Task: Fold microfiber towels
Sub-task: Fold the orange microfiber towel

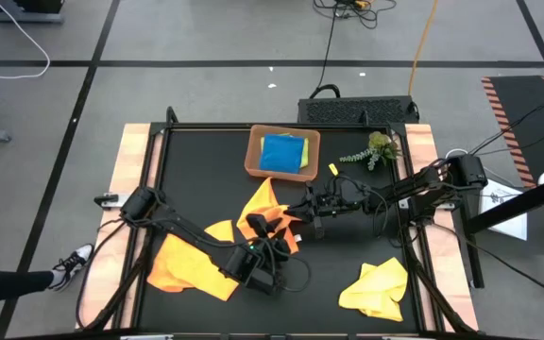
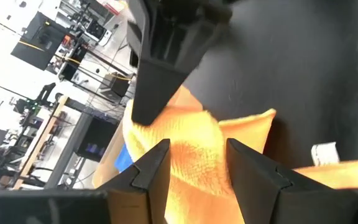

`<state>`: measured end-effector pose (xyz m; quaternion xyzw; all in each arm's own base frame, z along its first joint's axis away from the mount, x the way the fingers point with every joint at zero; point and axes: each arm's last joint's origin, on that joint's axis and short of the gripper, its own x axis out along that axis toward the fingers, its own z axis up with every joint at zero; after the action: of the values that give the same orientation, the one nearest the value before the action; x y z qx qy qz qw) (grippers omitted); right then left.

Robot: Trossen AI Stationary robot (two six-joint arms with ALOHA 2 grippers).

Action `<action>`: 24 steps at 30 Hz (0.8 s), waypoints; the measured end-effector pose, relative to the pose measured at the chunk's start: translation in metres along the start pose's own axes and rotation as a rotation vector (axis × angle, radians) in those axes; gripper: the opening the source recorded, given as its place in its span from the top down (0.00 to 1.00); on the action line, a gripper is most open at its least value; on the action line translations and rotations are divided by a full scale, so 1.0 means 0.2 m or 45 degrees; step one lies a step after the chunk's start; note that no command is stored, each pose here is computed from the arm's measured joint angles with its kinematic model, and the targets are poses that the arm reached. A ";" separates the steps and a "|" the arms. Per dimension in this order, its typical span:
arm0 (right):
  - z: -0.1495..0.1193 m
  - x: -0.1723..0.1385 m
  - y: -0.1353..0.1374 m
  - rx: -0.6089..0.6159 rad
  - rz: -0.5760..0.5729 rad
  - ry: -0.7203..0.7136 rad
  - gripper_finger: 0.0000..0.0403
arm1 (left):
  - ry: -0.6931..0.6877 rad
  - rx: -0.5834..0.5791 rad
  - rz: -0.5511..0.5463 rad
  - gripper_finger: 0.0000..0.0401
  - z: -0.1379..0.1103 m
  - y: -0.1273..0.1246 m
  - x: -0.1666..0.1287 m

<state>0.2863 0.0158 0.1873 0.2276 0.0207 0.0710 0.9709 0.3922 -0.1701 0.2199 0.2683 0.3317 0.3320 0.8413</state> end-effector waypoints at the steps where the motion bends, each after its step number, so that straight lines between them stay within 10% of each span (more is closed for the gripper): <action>1: 0.00 0.00 0.00 0.000 0.001 0.000 1.00 | 0.008 0.006 0.002 0.62 -0.01 0.00 0.00; 15: 0.00 0.00 0.00 -0.011 0.012 0.005 1.00 | 0.088 0.017 -0.060 0.98 -0.03 0.02 0.04; 24: -0.03 -0.01 0.00 -0.430 0.103 0.103 0.85 | 0.060 0.012 -0.094 0.99 -0.01 0.15 -0.12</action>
<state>0.2847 0.0189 0.1812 0.0590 0.0384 0.1215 0.9901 0.3662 -0.1682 0.2489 0.2522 0.3625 0.3053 0.8437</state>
